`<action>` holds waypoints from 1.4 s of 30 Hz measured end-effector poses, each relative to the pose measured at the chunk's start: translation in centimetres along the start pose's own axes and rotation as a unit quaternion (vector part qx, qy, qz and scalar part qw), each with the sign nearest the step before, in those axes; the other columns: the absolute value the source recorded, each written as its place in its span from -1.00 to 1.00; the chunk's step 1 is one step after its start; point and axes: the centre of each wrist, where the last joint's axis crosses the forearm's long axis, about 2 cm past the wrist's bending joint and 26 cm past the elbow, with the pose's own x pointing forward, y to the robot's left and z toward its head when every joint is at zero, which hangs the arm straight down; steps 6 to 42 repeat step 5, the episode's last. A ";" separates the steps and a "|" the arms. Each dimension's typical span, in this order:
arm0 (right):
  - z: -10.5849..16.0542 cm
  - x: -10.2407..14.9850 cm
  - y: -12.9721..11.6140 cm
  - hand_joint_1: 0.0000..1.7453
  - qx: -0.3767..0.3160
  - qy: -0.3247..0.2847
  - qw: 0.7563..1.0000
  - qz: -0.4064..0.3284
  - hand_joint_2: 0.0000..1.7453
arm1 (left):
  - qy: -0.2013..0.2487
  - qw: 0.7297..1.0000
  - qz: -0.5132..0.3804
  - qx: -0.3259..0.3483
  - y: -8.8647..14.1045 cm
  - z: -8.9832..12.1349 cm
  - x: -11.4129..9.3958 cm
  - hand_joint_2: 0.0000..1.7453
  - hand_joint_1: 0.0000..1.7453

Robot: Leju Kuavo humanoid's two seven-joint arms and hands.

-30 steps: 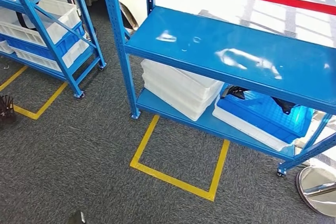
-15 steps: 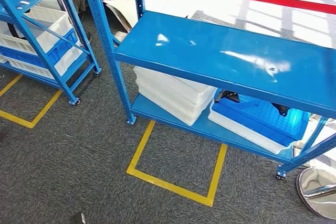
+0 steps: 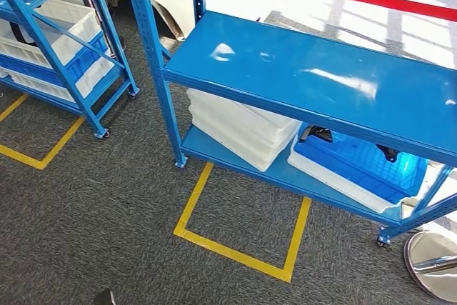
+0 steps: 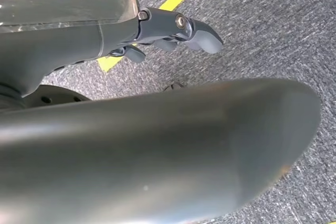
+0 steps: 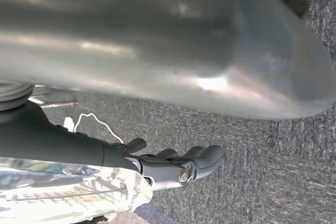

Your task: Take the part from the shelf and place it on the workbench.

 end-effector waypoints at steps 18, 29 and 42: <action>0.0 0.0 0.0 -1.00 0.000 0.000 1.000 0.001 -1.00 | 0.000 1.000 0.000 0.001 0.0 0.0 0.0 -1.00 -1.00; 0.0 0.0 0.0 -1.00 0.000 0.000 1.000 0.001 -1.00 | 0.000 1.000 0.000 0.001 0.0 0.0 0.0 -1.00 -1.00; 0.0 0.0 0.0 -1.00 0.000 0.000 1.000 0.001 -1.00 | 0.000 1.000 0.000 0.001 0.0 0.0 0.0 -1.00 -1.00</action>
